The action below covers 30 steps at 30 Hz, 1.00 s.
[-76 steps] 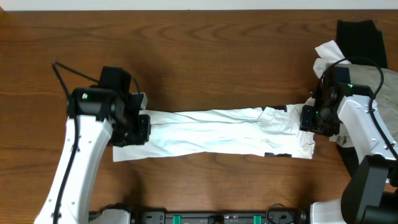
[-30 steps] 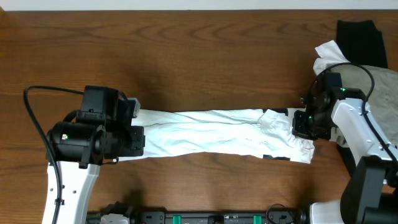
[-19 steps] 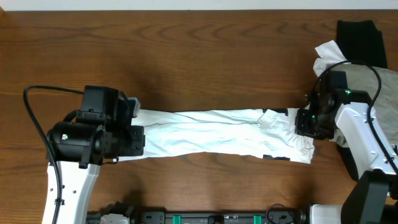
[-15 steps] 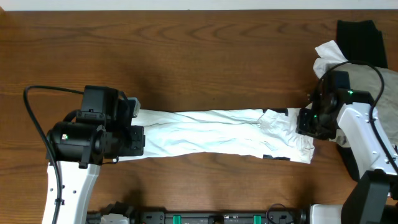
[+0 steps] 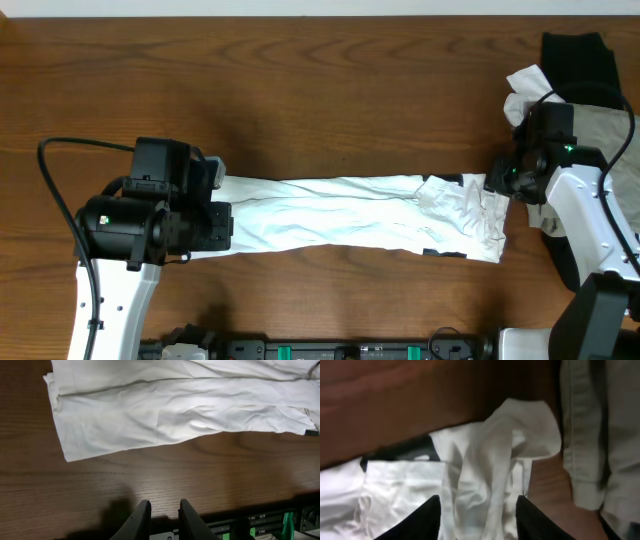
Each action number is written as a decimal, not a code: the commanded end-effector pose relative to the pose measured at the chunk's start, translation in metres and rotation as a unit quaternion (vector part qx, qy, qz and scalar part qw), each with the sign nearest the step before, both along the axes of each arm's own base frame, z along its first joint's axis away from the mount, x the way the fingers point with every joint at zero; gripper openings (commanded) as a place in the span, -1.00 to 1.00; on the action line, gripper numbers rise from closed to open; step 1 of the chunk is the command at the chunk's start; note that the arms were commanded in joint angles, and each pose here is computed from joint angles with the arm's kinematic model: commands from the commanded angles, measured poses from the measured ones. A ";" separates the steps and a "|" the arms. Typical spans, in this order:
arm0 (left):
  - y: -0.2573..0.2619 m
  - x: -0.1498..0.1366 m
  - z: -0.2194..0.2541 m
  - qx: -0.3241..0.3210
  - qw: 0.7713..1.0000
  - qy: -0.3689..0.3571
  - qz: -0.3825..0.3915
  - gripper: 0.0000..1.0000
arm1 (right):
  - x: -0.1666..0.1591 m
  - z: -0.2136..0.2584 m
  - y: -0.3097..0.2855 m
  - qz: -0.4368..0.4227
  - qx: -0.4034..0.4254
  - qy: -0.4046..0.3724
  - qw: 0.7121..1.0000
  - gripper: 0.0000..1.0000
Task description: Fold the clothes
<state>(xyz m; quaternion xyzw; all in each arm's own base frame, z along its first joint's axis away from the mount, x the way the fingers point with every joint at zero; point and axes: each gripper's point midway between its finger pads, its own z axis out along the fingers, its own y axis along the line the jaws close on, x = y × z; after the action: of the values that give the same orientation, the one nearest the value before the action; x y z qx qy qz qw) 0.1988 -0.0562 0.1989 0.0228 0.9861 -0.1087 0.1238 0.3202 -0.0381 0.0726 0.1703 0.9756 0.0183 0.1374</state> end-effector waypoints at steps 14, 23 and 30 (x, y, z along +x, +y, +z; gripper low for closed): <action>0.002 -0.002 -0.001 0.005 1.000 0.002 0.005 -0.59 | 0.012 -0.024 -0.006 -0.011 -0.002 0.018 1.000 -0.98; 0.002 -0.002 -0.001 0.005 1.000 0.002 0.005 -0.59 | -0.031 -0.008 0.000 -0.011 0.005 0.076 0.997 -0.96; 0.002 -0.002 -0.001 0.005 1.000 0.002 0.005 -0.59 | -0.056 -0.010 0.000 -0.025 0.002 0.127 0.992 -0.92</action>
<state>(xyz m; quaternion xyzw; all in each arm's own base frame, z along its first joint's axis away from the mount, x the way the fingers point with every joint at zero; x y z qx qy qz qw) 0.1988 -0.0562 0.1989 0.0228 0.9861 -0.1087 0.1238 0.2613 -0.0323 0.0564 0.1813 0.9834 0.0069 0.0029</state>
